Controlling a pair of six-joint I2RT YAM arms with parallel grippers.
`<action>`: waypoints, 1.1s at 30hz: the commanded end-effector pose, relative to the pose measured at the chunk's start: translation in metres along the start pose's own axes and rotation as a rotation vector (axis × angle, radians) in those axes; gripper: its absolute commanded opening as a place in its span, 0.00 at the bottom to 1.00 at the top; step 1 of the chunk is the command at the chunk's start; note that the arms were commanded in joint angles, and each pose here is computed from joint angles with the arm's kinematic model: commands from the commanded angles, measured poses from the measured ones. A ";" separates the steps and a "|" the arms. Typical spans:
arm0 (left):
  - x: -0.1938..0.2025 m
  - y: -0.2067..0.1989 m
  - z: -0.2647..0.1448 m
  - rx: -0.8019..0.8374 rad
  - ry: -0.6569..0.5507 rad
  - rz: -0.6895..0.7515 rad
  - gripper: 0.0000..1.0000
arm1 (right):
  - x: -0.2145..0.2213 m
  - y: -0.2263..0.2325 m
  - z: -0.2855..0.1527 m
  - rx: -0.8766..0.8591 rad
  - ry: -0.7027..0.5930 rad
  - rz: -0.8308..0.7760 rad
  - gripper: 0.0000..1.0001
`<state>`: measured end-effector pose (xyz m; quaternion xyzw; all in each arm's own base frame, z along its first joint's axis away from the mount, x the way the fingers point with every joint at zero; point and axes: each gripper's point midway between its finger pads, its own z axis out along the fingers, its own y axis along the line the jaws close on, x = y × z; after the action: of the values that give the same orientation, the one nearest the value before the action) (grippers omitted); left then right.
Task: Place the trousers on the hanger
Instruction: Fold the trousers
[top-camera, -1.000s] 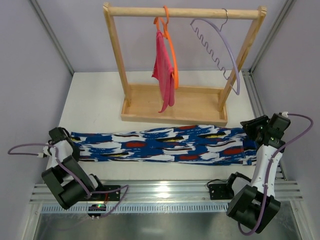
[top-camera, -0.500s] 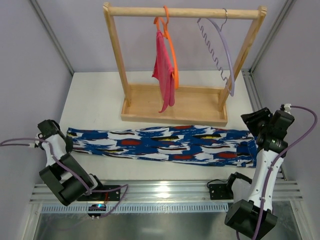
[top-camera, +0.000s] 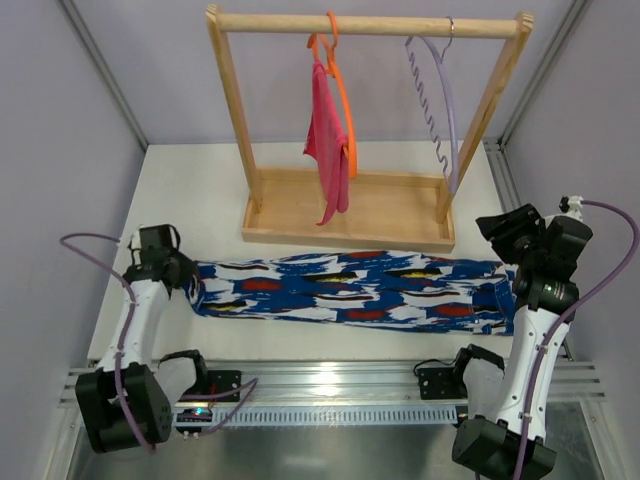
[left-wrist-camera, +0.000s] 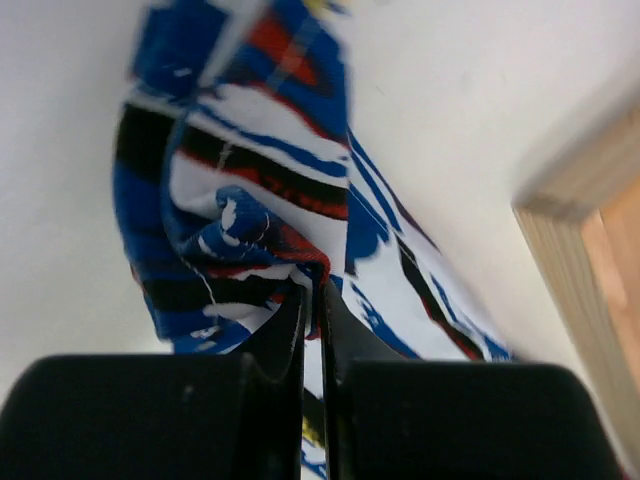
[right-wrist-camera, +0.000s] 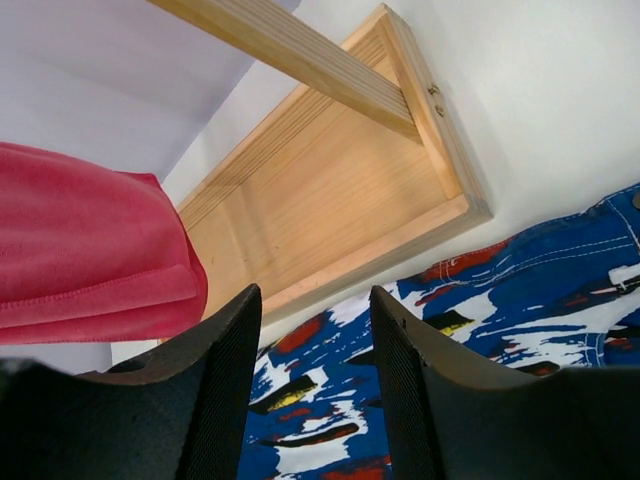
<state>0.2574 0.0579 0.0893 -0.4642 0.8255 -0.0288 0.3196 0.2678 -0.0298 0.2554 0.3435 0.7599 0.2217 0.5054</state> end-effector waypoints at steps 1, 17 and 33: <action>0.026 -0.042 -0.025 0.122 0.010 0.166 0.00 | 0.000 0.025 -0.010 -0.080 0.020 -0.040 0.51; 0.234 -0.073 -0.085 0.596 0.388 0.582 0.18 | 0.108 0.015 -0.046 -0.200 0.221 -0.200 0.57; 0.174 -0.111 -0.094 0.402 0.229 0.656 0.64 | 0.187 0.048 -0.025 -0.289 0.442 -0.217 0.62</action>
<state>0.2218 -0.1894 0.1237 -0.0930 0.9238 -0.2016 0.3119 0.1898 0.1251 0.1605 0.1363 0.8595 0.3399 0.3567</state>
